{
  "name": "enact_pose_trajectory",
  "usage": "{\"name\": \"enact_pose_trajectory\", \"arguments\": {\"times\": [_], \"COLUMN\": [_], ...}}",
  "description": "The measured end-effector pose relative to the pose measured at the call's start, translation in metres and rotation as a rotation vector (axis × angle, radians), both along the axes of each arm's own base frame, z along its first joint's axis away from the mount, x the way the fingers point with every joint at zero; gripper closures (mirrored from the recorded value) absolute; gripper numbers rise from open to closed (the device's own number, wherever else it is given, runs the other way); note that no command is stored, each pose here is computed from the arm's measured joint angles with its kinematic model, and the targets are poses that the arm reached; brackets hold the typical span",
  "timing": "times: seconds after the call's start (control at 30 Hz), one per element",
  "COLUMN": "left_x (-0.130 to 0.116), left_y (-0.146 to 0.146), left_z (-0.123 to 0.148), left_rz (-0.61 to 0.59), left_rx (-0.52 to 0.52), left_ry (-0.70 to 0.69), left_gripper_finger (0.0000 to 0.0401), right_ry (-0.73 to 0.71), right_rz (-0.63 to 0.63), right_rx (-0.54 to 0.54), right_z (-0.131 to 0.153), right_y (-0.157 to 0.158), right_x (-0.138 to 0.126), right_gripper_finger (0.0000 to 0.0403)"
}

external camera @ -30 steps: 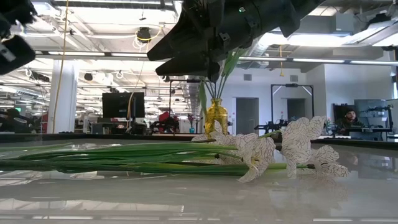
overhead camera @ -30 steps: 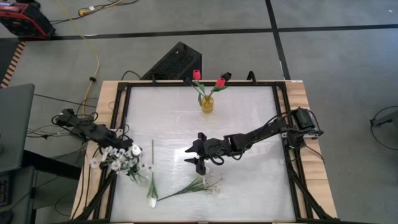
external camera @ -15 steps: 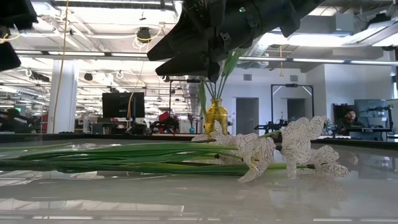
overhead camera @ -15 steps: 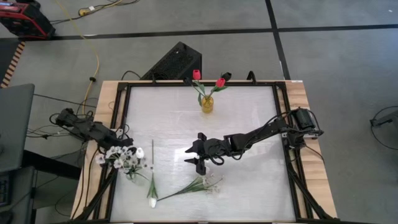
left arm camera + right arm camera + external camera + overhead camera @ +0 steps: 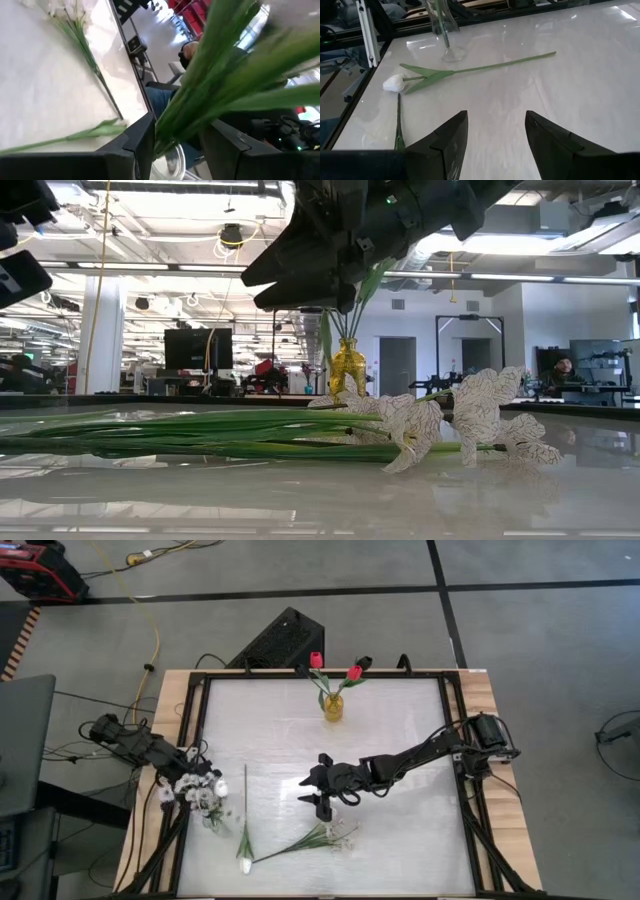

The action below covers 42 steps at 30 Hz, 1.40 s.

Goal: Sort flowers into vase by color
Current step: Put the top white flowers into the transparent vase, then put the white flowers into the transparent vase

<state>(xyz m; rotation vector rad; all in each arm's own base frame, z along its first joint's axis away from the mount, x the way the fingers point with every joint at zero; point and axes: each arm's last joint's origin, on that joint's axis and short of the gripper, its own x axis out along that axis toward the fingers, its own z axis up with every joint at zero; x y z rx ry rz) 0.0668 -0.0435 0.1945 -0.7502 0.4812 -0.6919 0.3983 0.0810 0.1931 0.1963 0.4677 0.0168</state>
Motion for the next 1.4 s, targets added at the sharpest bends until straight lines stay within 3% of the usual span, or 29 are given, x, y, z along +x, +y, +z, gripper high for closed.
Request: {"name": "enact_pose_trajectory", "arguments": {"times": [0.47, 0.7, 0.9, 1.4], "left_x": [0.000, -0.001, -0.003, -0.002], "left_y": [0.000, -0.001, -0.002, 0.000], "left_z": [0.000, -0.001, -0.003, -0.004], "left_rz": [-0.013, -0.067, -0.134, -0.071], "left_rx": [0.058, 0.020, 0.013, 0.129], "left_ry": [-0.062, -0.016, 0.019, -0.084], "left_gripper_finger": [0.0242, 0.0207, 0.0204, 0.0205], "right_ry": [-0.019, -0.061, -0.064, -0.062], "right_rz": [-0.021, -0.035, -0.042, -0.024], "right_rx": [0.014, 0.022, 0.020, 0.014], "right_z": [0.002, 0.005, 0.006, 0.006], "right_y": [-0.006, -0.011, -0.015, -0.010], "right_x": [0.002, 0.005, 0.005, 0.004], "right_gripper_finger": [0.0179, 0.0179, 0.0179, 0.0179]}}
